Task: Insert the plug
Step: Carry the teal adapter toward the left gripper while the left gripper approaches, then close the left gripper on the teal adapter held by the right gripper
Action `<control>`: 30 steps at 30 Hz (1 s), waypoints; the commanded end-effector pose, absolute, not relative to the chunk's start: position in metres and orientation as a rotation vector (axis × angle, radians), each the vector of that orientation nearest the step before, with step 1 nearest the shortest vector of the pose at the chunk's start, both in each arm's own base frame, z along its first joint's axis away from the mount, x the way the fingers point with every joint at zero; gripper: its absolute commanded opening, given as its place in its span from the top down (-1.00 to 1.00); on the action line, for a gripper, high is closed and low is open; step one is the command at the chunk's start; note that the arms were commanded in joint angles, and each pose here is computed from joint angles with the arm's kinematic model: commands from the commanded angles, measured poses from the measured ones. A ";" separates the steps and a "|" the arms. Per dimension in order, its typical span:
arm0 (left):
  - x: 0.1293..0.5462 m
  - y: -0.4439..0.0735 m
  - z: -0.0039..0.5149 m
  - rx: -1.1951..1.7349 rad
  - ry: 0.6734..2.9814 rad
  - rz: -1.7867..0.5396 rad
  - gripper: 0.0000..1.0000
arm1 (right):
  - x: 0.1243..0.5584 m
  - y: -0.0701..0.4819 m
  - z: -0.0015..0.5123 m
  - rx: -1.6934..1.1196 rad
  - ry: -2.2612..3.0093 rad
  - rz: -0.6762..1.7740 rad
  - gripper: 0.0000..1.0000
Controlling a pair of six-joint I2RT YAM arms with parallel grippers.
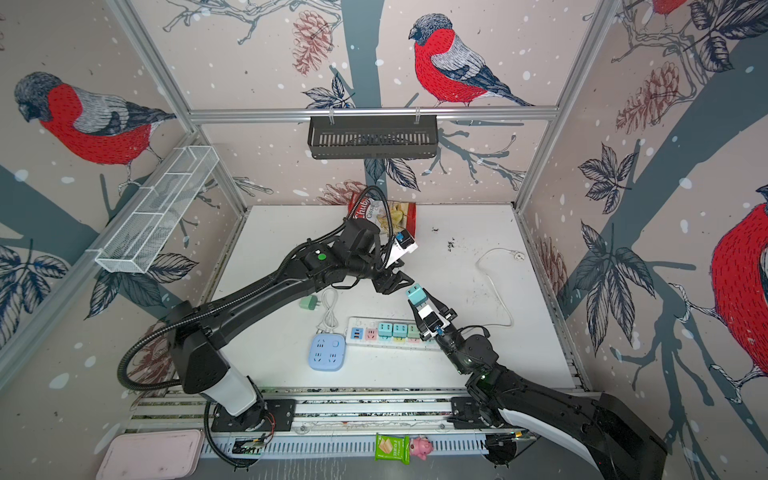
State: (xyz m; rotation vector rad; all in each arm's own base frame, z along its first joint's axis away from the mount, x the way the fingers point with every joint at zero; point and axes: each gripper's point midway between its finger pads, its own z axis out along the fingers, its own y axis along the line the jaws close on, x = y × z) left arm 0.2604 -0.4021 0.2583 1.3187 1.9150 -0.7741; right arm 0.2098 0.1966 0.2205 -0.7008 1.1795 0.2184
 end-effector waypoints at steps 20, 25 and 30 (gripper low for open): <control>0.225 -0.416 0.266 1.423 1.873 -0.972 -0.42 | 0.208 0.182 0.229 -0.629 1.137 0.178 0.96; 0.221 -0.414 0.271 1.425 1.837 -0.983 -0.56 | 0.206 0.184 0.230 -0.638 1.126 0.189 0.96; 0.223 -0.415 0.261 1.444 1.877 -0.974 -0.57 | 0.204 0.186 0.232 -0.645 1.116 0.201 0.96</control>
